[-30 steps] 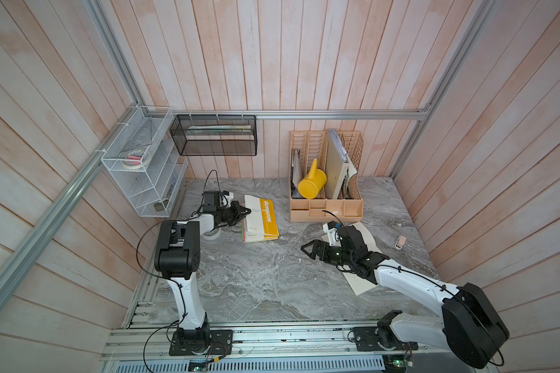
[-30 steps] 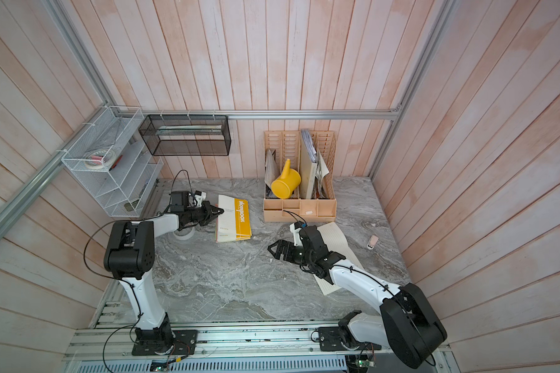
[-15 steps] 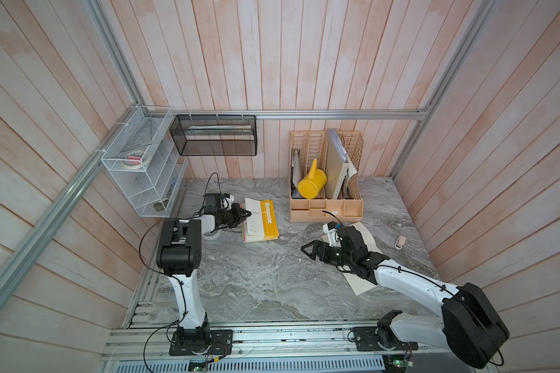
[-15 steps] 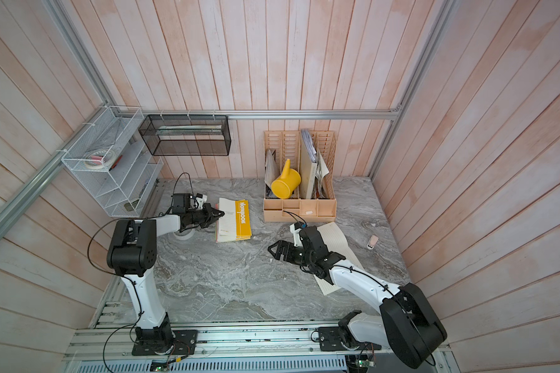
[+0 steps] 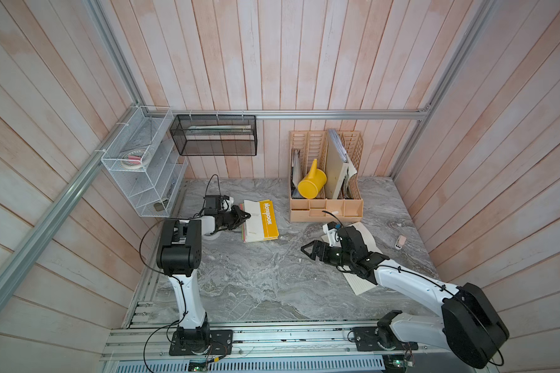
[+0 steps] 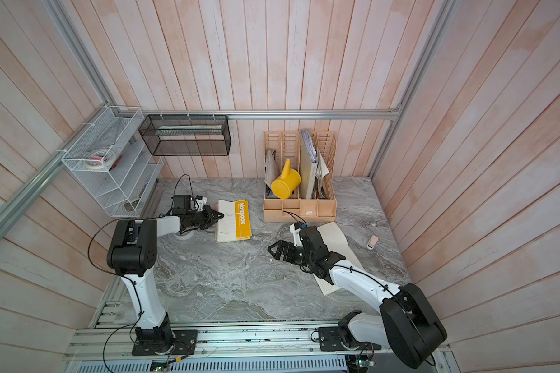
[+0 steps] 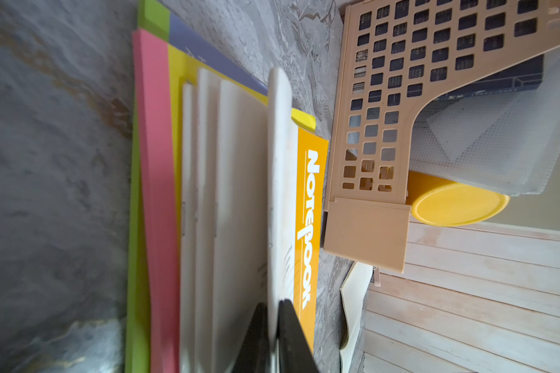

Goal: Close the notebook
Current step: Place the notebook at the notebook.

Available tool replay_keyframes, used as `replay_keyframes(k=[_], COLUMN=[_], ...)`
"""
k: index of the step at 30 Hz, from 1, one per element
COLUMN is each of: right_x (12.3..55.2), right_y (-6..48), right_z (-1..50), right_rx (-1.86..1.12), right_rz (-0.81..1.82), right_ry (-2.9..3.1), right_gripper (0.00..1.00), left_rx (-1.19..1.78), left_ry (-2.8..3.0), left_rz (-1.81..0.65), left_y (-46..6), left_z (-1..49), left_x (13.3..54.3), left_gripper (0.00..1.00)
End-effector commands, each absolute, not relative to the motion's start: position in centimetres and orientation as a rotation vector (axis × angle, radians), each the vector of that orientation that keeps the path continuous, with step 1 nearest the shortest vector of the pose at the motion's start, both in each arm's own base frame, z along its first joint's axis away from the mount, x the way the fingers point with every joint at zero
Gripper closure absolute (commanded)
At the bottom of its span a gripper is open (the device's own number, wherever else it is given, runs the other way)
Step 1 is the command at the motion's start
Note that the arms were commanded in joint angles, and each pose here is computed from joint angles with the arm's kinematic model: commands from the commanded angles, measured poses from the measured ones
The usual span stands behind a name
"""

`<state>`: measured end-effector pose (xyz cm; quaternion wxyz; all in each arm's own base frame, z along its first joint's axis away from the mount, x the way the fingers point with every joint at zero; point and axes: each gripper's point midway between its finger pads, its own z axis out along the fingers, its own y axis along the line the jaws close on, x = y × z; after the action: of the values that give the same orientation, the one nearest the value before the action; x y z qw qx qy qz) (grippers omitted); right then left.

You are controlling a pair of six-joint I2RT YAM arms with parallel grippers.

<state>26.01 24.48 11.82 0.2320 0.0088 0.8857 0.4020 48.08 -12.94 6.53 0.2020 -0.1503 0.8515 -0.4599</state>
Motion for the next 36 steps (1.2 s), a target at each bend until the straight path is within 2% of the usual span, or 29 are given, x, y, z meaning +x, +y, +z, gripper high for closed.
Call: replay_keyframes(k=[1,4,7,21,24,36], right_x=[25.7,25.6,25.5,25.3,25.3,25.2], right_y=[24.2,24.1,24.1,24.0,24.0,24.1], right_z=[11.5,11.5,11.5,11.6,11.7,11.8], right_rx=[0.021,0.022,0.02,0.023,0.022,0.021], right_rz=[1.103,1.103,1.104,1.111,1.113,1.129], right_ry=[2.449,2.448,2.45,2.445,2.444,2.439], right_gripper=[0.02,0.02,0.02,0.02,0.02,0.02], left_rx=[-0.442,-0.438,-0.443,-0.442,-0.436,-0.412], left_ry=[2.41,2.413,2.42,2.419,2.41,2.386], left_rz=[-1.254,-1.25,-1.244,-1.241,-1.238,-1.164], left_y=[-12.5,-12.4,-12.4,-12.4,-12.3,-11.7], left_z=[4.6,4.5,4.3,4.7,5.3,8.3], left_x=[47.7,47.7,47.5,47.4,47.4,47.6], left_gripper=[0.88,0.88,0.79,0.75,0.72,0.71])
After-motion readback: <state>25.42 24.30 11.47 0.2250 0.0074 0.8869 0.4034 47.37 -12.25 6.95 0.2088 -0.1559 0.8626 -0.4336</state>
